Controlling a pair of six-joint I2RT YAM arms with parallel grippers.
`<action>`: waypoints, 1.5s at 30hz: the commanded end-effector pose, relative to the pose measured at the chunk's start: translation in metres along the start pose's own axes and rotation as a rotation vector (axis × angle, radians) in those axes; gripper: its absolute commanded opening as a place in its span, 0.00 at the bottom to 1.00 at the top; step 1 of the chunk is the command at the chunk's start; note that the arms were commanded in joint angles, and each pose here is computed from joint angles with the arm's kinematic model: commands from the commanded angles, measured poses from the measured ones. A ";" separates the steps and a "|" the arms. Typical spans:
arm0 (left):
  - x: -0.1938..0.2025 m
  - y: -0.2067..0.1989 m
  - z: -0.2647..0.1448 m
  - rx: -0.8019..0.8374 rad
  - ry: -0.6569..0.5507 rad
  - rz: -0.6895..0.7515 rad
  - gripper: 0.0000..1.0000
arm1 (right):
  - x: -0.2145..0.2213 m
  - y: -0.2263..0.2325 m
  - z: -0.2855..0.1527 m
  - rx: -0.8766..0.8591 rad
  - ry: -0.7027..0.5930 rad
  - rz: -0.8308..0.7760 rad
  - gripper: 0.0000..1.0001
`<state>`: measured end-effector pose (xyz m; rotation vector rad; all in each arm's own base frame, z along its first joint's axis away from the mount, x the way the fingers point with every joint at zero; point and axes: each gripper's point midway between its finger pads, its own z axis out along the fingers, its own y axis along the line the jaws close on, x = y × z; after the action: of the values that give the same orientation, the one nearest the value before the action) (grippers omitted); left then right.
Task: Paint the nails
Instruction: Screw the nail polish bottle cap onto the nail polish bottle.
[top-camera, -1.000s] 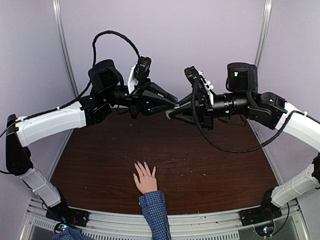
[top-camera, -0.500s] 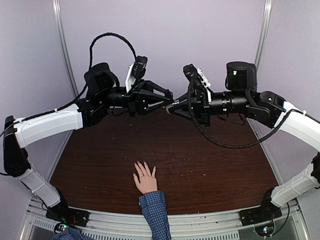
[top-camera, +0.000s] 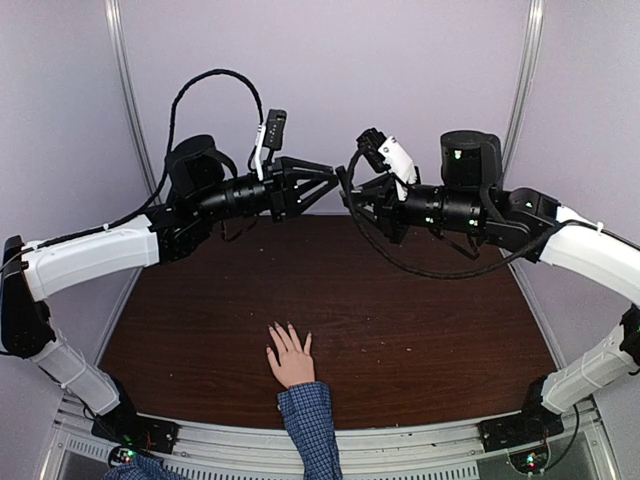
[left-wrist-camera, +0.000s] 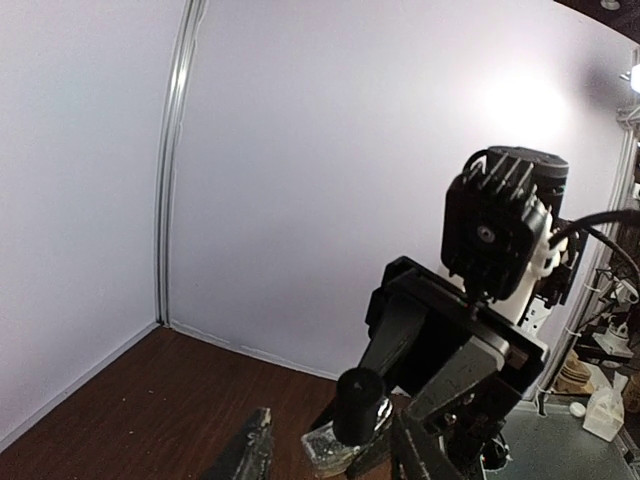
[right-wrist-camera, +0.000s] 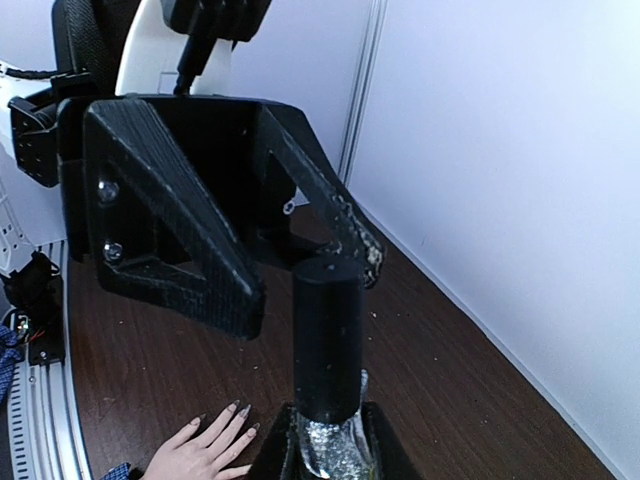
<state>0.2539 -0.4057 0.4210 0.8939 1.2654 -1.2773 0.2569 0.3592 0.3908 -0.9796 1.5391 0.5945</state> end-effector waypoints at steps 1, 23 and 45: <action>-0.013 0.007 0.006 -0.052 -0.081 -0.003 0.38 | -0.001 -0.013 0.007 0.128 0.004 -0.016 0.00; -0.006 -0.027 0.017 0.156 -0.075 0.005 0.00 | -0.020 0.024 -0.001 -0.067 -0.073 -0.055 0.00; 0.006 -0.107 -0.011 0.692 0.073 0.094 0.00 | -0.066 0.124 -0.072 -0.815 -0.261 -0.077 0.00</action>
<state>0.1569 -0.4126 0.4414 1.3820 0.8153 -1.5406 0.1650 0.3841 0.4067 -1.3354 1.3326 1.0969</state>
